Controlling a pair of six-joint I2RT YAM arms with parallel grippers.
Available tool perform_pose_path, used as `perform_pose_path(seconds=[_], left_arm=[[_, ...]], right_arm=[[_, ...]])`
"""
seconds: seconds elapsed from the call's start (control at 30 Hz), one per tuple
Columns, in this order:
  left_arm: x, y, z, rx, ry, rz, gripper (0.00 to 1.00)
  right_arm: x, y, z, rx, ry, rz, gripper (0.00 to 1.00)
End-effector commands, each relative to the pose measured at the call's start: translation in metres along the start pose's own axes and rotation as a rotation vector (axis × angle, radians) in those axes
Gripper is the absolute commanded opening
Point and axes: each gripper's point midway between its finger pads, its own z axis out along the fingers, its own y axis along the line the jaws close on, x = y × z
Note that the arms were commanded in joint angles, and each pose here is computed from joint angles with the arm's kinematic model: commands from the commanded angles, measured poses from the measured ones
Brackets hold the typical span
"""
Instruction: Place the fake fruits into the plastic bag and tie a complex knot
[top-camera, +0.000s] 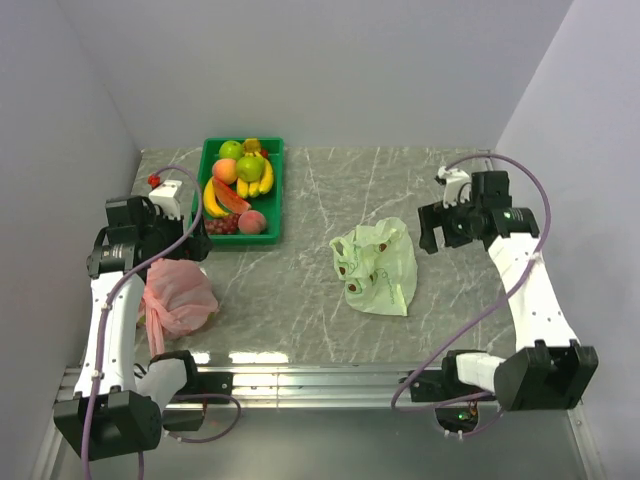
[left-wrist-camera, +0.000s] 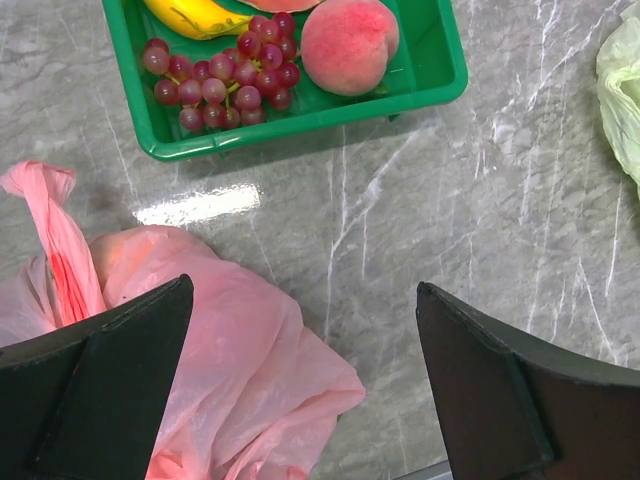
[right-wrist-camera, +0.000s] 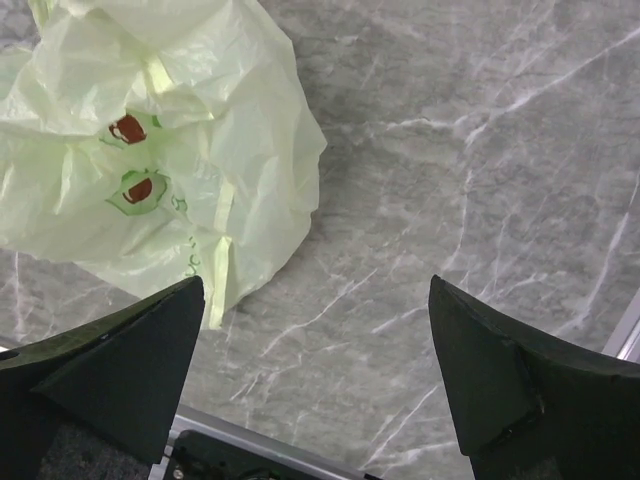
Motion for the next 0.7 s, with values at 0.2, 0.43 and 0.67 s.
perform_pose_path(seconds=[0.2, 0.43, 0.67], left_arm=[[-0.009, 0.003, -0.007, -0.034, -0.04, 0.019, 0.99], [0.002, 0.005, -0.009, -0.06, -0.032, -0.002, 0.99], [0.003, 0.004, -0.012, -0.065, -0.034, -0.011, 0.99]], right_arm=[[-0.091, 0.008, 0.016, -0.09, -0.035, -0.017, 1.0], [-0.117, 0.024, 0.071, -0.203, 0.09, 0.081, 1.0], [-0.069, 0.037, 0.127, -0.251, 0.347, 0.105, 1.0]])
